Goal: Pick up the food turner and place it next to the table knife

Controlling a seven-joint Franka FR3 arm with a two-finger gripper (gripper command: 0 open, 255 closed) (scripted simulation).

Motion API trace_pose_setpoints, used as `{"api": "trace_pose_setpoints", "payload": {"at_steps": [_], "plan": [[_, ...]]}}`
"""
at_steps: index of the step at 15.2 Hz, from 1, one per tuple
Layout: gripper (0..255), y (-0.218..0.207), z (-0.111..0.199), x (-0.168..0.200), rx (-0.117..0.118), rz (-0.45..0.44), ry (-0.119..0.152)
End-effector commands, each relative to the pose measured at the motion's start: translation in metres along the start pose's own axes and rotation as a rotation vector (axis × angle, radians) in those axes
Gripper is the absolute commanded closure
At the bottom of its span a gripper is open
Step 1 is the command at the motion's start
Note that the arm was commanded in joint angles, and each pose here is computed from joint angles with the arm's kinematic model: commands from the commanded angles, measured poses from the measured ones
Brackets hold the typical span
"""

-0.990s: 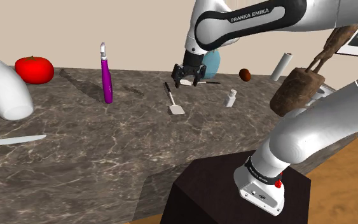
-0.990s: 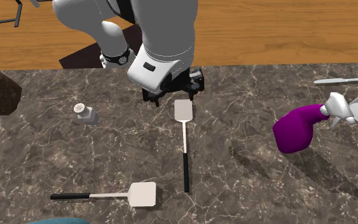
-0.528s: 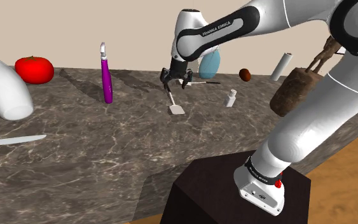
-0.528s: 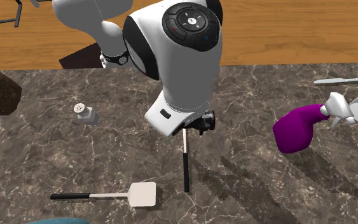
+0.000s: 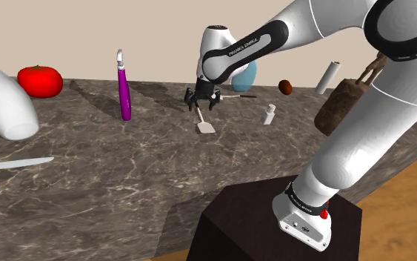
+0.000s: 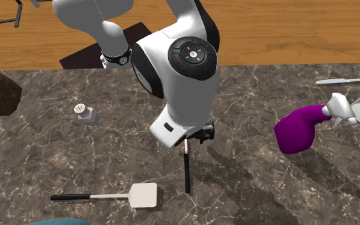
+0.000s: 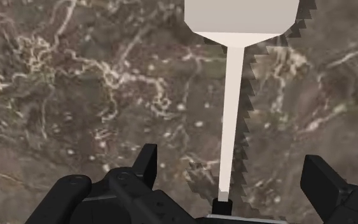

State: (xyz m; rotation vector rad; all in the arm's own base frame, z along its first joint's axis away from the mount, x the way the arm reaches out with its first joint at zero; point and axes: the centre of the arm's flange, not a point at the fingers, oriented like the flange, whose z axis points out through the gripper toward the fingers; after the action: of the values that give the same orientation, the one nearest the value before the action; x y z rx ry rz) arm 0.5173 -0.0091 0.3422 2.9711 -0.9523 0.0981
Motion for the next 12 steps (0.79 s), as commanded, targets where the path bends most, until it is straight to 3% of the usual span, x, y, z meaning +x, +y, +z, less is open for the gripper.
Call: {"api": "trace_pose_setpoints", "payload": {"at_steps": [1, 8, 9, 12], "plan": [[0, -0.0003, 0.0038, 0.0005, 0.000, 0.000, 0.000], [0, -0.0003, 0.0038, 0.0006, 0.000, 0.000, 0.000], [255, -0.0003, 0.0038, 0.0006, 0.000, 0.000, 0.000], [255, -0.0003, 0.0038, 0.0006, 0.000, 0.000, 0.000]]}}
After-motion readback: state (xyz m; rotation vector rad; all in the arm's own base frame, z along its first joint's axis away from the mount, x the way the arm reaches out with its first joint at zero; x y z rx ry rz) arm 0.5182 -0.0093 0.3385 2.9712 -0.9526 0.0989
